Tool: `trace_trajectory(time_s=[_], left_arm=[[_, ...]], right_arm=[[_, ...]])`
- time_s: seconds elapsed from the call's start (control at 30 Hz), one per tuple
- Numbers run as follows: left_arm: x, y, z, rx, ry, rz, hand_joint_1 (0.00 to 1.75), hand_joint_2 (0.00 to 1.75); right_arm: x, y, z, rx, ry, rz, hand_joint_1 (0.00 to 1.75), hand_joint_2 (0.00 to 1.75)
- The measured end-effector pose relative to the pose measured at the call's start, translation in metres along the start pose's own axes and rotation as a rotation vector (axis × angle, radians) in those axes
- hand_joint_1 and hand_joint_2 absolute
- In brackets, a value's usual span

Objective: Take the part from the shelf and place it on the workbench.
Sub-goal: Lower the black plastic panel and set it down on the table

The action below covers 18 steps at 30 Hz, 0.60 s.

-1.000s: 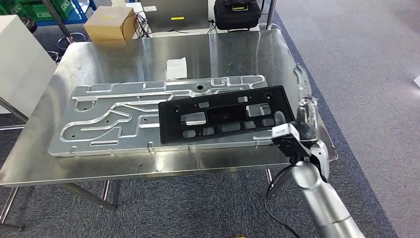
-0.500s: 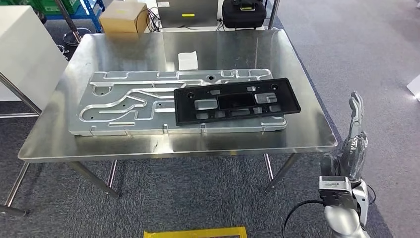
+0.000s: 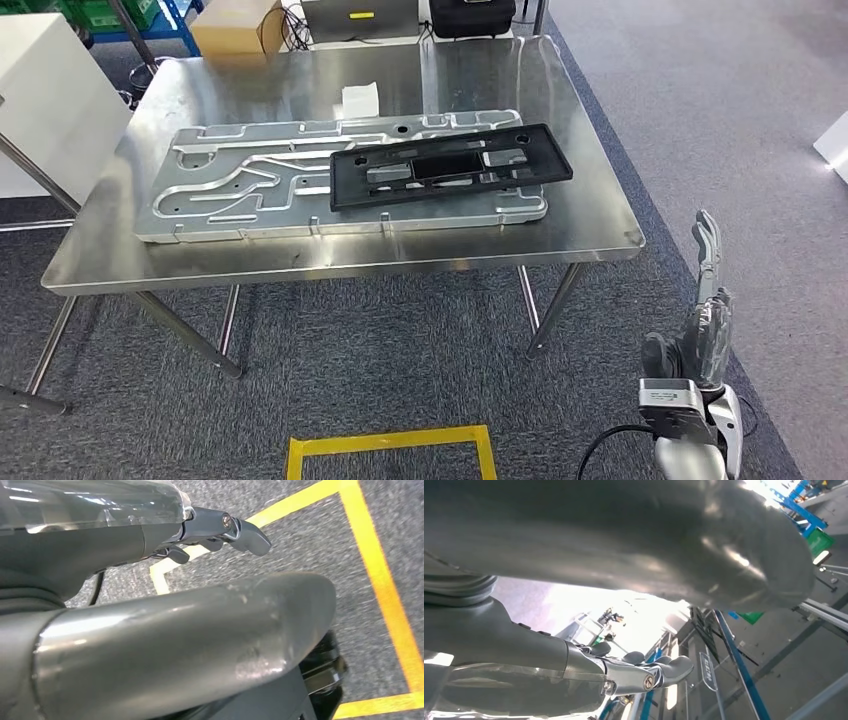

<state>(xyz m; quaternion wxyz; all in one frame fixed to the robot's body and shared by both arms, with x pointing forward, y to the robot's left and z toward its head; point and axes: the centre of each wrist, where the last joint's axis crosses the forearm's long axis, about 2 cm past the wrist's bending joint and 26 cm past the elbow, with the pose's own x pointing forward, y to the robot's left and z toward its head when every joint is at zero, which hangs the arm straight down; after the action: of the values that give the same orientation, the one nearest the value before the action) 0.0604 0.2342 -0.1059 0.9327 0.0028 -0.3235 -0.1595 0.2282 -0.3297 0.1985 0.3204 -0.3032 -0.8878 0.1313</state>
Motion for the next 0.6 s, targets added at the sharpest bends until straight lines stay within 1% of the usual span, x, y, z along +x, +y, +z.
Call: trace_trajectory(time_s=[0.27, 0.6], left_arm=[[0.003, 0.004, -0.002, 0.013, -0.007, -0.007, 0.0, 0.0], [0.002, 0.002, -0.002, 0.013, -0.002, -0.01, 0.0, 0.0]], right_arm=[[0.006, 0.004, 0.004, -0.006, -0.007, 0.004, 0.0, 0.0], [0.009, 0.006, 0.012, 0.004, 0.008, -0.002, 0.0, 0.0]])
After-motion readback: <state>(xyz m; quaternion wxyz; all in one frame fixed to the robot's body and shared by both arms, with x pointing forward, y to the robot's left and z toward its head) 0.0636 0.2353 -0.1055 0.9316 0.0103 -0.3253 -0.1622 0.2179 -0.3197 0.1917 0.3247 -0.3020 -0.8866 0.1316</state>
